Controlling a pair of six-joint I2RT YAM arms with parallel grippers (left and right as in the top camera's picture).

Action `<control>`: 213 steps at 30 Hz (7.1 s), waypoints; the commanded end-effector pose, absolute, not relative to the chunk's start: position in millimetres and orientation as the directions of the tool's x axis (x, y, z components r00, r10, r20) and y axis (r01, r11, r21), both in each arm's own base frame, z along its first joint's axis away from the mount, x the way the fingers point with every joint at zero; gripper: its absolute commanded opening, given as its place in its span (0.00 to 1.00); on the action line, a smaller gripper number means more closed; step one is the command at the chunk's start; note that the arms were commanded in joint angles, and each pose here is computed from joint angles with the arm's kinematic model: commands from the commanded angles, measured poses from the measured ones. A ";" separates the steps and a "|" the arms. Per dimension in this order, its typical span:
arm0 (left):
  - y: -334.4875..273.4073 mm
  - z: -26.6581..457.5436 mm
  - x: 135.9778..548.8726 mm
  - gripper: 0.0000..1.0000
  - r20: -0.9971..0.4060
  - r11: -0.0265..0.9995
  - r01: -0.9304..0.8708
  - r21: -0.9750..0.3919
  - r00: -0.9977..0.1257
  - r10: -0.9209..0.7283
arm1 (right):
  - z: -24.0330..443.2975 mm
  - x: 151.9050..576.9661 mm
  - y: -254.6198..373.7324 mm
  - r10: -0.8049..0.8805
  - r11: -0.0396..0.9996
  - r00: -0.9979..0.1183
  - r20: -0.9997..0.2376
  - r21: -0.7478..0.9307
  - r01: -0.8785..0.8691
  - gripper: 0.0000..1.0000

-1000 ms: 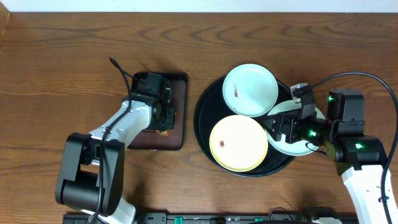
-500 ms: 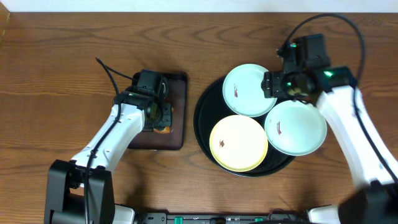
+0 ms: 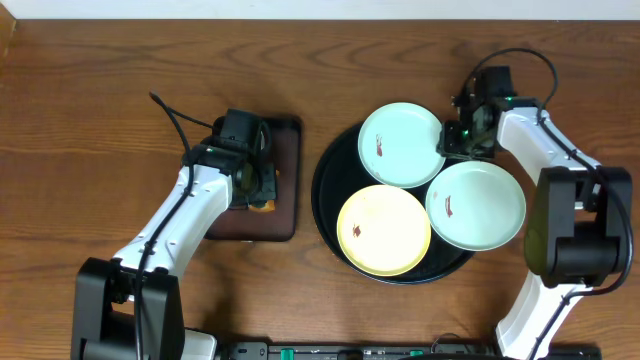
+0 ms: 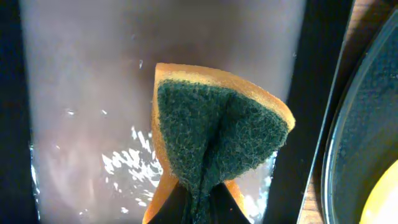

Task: Clean dirty plates on tray and stack at the side

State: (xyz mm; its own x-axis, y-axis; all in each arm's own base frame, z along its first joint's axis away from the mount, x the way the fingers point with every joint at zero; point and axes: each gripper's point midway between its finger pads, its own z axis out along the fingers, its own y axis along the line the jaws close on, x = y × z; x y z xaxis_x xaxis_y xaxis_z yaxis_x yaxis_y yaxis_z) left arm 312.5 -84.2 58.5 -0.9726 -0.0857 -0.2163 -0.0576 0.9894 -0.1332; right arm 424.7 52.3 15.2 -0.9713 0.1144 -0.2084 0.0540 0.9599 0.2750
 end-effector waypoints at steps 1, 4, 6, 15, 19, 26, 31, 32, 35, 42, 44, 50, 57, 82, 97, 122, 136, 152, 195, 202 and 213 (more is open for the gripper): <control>-86.3 71.6 322.7 0.07 -0.252 0.986 -0.067 -0.154 -0.962 -0.105 | 13.2 429.0 62.9 0.130 0.915 -0.973 -0.193 0.401 0.042 0.13; -91.3 73.1 325.3 0.07 -0.259 0.982 -0.058 -0.181 -0.960 -0.104 | 12.5 429.5 63.0 0.129 0.915 -0.972 -0.195 0.401 0.041 0.02; -99.4 75.4 327.9 0.07 -0.265 0.973 -0.043 -0.225 -0.959 -0.103 | 10.7 429.4 60.6 0.128 0.923 -0.972 -0.197 0.382 0.044 0.04; -112.8 79.1 331.5 0.07 -0.279 0.962 -0.019 -0.271 -0.955 -0.098 | -3.4 425.3 53.0 0.125 0.944 -0.970 -0.208 0.327 0.051 0.01; -138.0 90.2 344.6 0.07 -0.354 0.955 0.034 -0.296 -0.932 -0.077 | -3.6 422.8 53.5 0.118 0.944 -0.973 -0.200 0.326 0.047 0.01; -170.2 112.0 359.2 0.07 -0.430 0.936 0.068 -0.346 -0.898 -0.093 | 11.9 401.2 42.4 0.097 0.968 -0.983 -0.155 0.245 0.057 0.01; -221.4 140.5 378.0 0.07 -0.543 0.882 0.145 -0.449 -0.828 -0.140 | 28.6 397.1 42.5 0.070 0.983 -0.981 -0.180 0.183 0.037 0.01; -230.5 143.9 379.9 0.07 -0.555 0.871 0.158 -0.466 -0.819 -0.148 | 29.8 396.5 44.8 0.061 0.984 -0.981 -0.182 0.175 0.029 0.01; -261.2 144.8 381.7 0.07 -0.567 0.837 0.189 -0.513 -0.807 -0.165 | 30.0 394.1 56.2 0.007 0.985 -0.983 -0.183 0.169 -0.024 0.01; -300.2 107.1 389.6 0.07 -0.518 0.805 0.183 -0.565 -0.838 -0.173 | 29.4 391.8 70.4 -0.085 0.985 -0.978 -0.192 0.135 -0.112 0.01; -315.3 103.1 399.0 0.07 -0.504 0.791 0.187 -0.583 -0.846 -0.173 | 29.2 391.8 69.9 -0.085 0.985 -0.978 -0.192 0.132 -0.111 0.01; -354.1 84.4 421.1 0.07 -0.453 0.772 0.194 -0.606 -0.881 -0.134 | 29.2 391.7 70.2 -0.092 0.984 -0.977 -0.192 0.131 -0.118 0.01; -349.3 53.3 417.6 0.07 -0.355 0.800 0.080 -0.595 -0.919 -0.173 | 29.3 392.2 70.7 -0.093 0.984 -0.976 -0.195 0.130 -0.120 0.01; -302.4 11.0 414.4 0.07 -0.337 0.948 -0.016 -0.317 -0.933 -0.128 | 28.6 388.6 70.2 -0.094 0.984 -0.979 -0.180 0.130 -0.118 0.01; -320.7 34.0 446.1 0.07 -0.542 0.946 0.156 -0.284 -0.840 -0.025 | 28.4 387.0 71.8 -0.116 0.982 -0.977 -0.177 0.127 -0.140 0.01; -223.6 171.8 382.5 0.08 -0.339 0.897 0.036 -0.441 -0.932 -0.130 | 30.6 399.1 70.7 -0.077 0.987 -0.972 -0.221 0.119 -0.105 0.01; -19.1 108.4 331.5 0.08 -0.127 0.929 -0.366 -0.056 -0.920 -0.371 | 179.5 403.7 73.4 -0.202 0.972 -0.793 -0.575 -0.219 -0.089 0.01; -16.5 87.5 318.2 0.07 -0.086 0.945 -0.323 -0.038 -0.942 -0.326 | 247.5 372.0 120.0 -0.555 0.733 -0.622 -0.552 -0.679 -0.051 0.01; -16.7 87.6 318.7 0.07 -0.088 0.945 -0.324 -0.040 -0.941 -0.326 | 294.0 326.9 155.5 -0.711 0.511 -0.513 -0.481 -0.855 0.092 0.01; -16.7 87.6 318.7 0.07 -0.088 0.945 -0.324 -0.040 -0.941 -0.326 | 294.3 327.6 156.7 -0.707 0.521 -0.509 -0.491 -0.848 0.096 0.01; -22.5 87.7 318.6 0.07 -0.076 0.944 -0.321 -0.072 -0.942 -0.326 | 211.5 339.4 146.4 -0.353 0.894 -0.709 -0.611 -0.442 -0.064 0.01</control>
